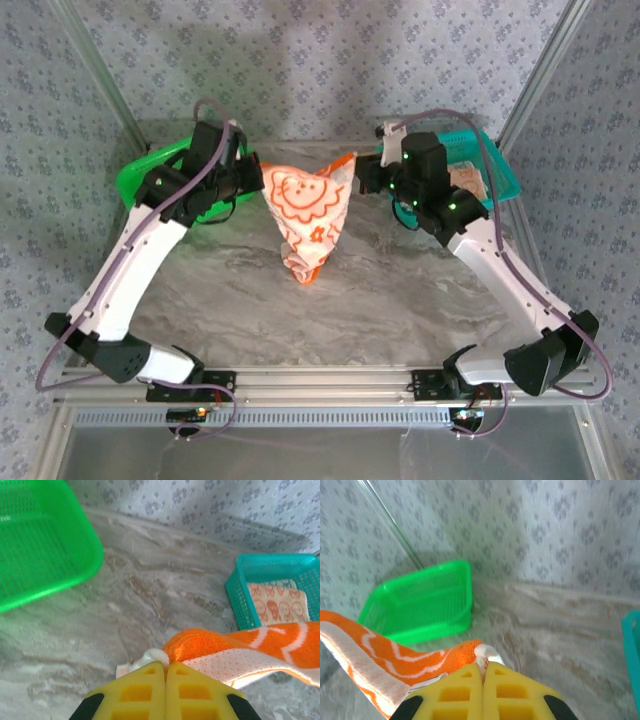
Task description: Fold and stack the towels
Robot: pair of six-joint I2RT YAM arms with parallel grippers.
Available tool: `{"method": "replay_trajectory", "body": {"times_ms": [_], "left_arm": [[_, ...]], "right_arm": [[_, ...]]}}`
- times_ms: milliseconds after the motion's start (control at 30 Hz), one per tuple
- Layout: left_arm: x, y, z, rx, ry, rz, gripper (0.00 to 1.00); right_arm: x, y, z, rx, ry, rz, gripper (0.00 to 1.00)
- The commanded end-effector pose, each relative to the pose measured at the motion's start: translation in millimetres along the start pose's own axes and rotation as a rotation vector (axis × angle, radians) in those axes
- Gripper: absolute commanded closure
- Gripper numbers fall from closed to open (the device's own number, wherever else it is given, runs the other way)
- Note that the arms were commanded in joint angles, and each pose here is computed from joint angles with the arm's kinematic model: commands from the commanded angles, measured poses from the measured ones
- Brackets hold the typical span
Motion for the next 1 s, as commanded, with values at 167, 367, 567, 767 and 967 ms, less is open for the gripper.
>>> {"method": "replay_trajectory", "body": {"times_ms": [167,367,567,767,967], "left_arm": [[26,-19,-75,-0.1,-0.187,0.021,1.0],[40,-28,-109,-0.116,-0.268,0.034,1.0],[64,-34,-111,-0.099,-0.283,0.089,1.0],[87,-31,-90,-0.112,-0.275,0.102,1.0],[118,-24,-62,-0.105,-0.293,0.153,1.0]], "right_arm": [[9,-8,-72,-0.021,-0.203,-0.004,1.0],[18,-9,-100,0.01,-0.274,0.011,1.0],[38,0,-110,0.012,-0.319,-0.005,1.0],[65,19,-101,0.023,-0.33,-0.041,1.0],[97,40,-83,0.05,-0.325,-0.059,1.0]]}}
Point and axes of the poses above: each hand's point on the last joint's axis, 136 mm out from that joint toward the fingers, its own x axis back along the fingers, its own y axis along the line the jaws close on, z = x × y, the point moved 4 cm from there along x, back along the fingers, and after that the axes turned 1 degree about x, right-handed, at the moved point
